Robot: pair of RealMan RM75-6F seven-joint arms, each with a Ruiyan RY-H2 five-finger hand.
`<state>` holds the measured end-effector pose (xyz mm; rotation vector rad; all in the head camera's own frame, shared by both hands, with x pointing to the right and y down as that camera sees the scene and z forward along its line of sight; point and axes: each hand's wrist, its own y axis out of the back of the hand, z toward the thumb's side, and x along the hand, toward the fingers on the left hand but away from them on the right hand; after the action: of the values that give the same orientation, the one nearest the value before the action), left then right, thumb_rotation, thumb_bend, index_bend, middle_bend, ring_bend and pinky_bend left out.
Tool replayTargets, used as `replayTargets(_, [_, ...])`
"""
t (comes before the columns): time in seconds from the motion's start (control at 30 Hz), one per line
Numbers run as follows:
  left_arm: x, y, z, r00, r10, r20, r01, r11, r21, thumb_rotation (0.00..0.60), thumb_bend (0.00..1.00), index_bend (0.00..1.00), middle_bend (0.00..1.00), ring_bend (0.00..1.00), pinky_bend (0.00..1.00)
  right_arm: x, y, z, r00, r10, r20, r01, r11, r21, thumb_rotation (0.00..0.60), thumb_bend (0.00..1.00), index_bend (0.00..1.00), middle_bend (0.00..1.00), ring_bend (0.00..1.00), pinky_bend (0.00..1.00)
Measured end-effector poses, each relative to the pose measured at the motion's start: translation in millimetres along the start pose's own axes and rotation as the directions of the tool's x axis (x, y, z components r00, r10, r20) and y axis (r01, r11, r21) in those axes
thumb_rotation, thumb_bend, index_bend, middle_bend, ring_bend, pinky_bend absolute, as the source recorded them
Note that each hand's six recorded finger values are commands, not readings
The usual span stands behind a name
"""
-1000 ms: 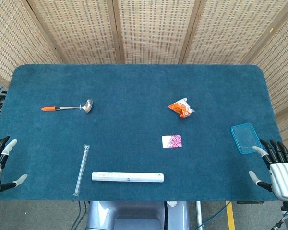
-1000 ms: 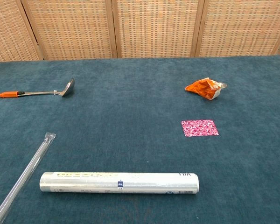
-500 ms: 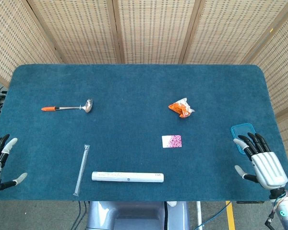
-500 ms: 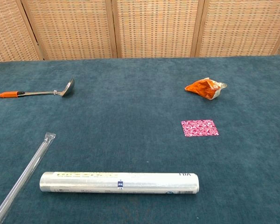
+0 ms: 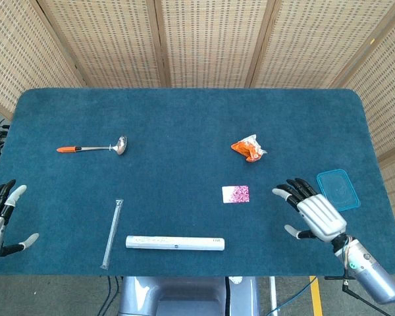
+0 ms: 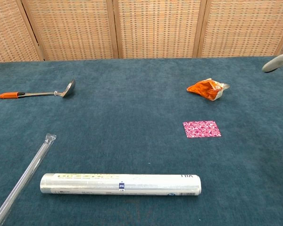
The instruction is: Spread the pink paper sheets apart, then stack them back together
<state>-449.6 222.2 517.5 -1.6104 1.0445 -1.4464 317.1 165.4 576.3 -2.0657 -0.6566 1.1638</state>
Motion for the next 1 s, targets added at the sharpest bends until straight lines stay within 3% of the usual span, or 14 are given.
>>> replayTargets(0.3, [7.8,5.2,8.8,1.0,-0.005,0.02,0.004,1.0,0.004,0.573,0.0,0.09,0.0,0.0,0.0,-35.1,-14.4,14.7,0.991,0.111,-0.081,-0.115,0.992,-0.048,0.6,0.36,0.13,0.14,0.0,0.0])
replayTargets(0.57, [10.8,4.7,7.5,1.0,-0.016,0.007,0.015,1.0,0.008,0.573,0.0,0.09,0.0,0.0,0.0,-65.8,-31.9,27.8,0.964,0.231,-0.133,-0.237,0.971,-0.028,0.6,0.36,0.14,0.14,0.0,0.0])
replayTargets(1.0, [12.9,-0.3,6.8,1.0,-0.03,0.001,0.03,0.999,0.01,0.572,0.0,0.09,0.0,0.0,0.0,-92.7,-53.4,28.6,0.947,0.3,-0.114,-0.302,0.953,0.0,0.6,0.36,0.14,0.14,0.0,0.0])
